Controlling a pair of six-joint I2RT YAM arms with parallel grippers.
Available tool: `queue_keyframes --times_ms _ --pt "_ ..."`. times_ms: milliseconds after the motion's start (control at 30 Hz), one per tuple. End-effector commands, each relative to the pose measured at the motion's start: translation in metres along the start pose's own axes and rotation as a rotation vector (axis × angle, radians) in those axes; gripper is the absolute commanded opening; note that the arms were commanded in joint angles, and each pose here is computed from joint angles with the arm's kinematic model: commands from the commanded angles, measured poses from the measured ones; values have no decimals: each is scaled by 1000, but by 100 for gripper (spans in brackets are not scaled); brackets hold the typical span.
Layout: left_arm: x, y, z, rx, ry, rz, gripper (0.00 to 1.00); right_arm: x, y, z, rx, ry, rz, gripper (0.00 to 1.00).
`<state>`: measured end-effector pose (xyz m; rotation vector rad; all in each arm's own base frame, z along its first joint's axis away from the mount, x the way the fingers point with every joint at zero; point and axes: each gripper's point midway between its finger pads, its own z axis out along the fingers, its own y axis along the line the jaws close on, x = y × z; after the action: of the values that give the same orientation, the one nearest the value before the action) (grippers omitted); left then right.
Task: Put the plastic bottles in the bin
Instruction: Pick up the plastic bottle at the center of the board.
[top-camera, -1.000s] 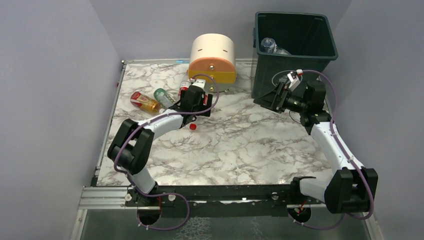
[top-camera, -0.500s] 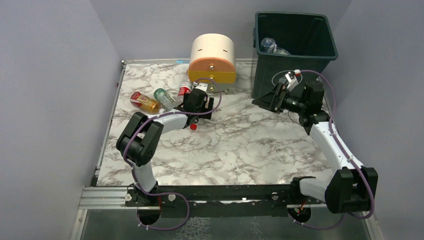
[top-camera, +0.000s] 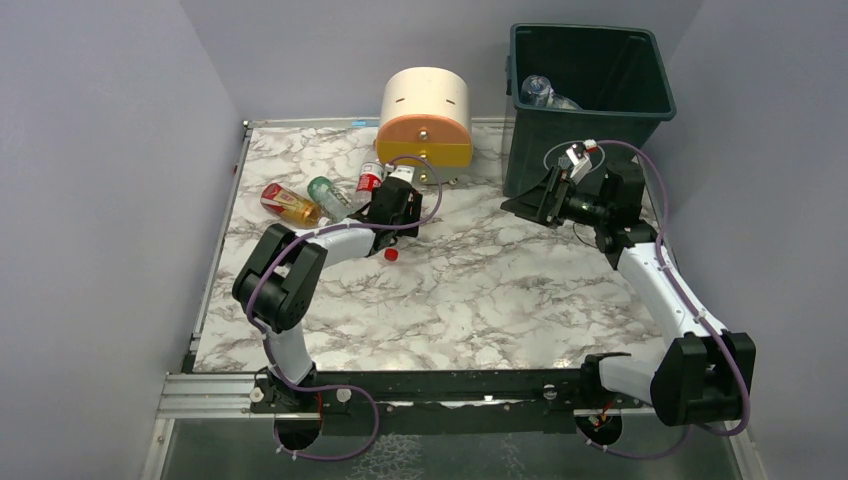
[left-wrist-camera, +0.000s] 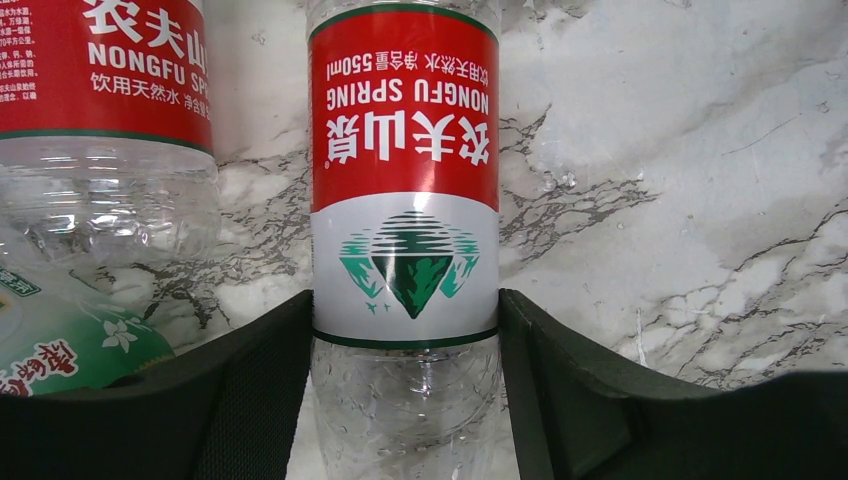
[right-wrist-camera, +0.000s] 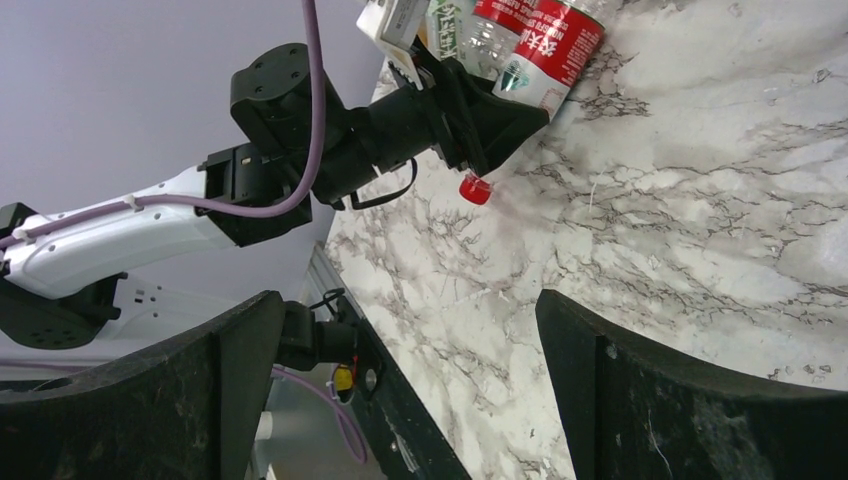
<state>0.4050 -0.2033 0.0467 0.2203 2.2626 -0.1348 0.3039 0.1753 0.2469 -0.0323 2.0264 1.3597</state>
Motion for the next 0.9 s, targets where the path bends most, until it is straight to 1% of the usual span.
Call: queue_keyframes --times_ms 0,200,300,433,700,867 --pt "-16 -6 -6 30 -37 -36 66 0 2 1 -6 -6 -24 100" --pt "-17 -15 -22 82 -32 -69 65 -3 6 2 -11 -6 -32 100" --pt "-24 -21 -37 119 -49 -80 64 -3 7 2 -13 -6 -34 100" --pt "-21 -32 -55 179 -34 -93 64 -1 8 2 -16 -4 -33 100" --pt "-10 -72 -103 376 -5 -110 64 4 8 1 -12 -1 -31 99" --pt "-13 -93 -141 500 -32 -135 64 10 4 3 -11 7 -20 99"
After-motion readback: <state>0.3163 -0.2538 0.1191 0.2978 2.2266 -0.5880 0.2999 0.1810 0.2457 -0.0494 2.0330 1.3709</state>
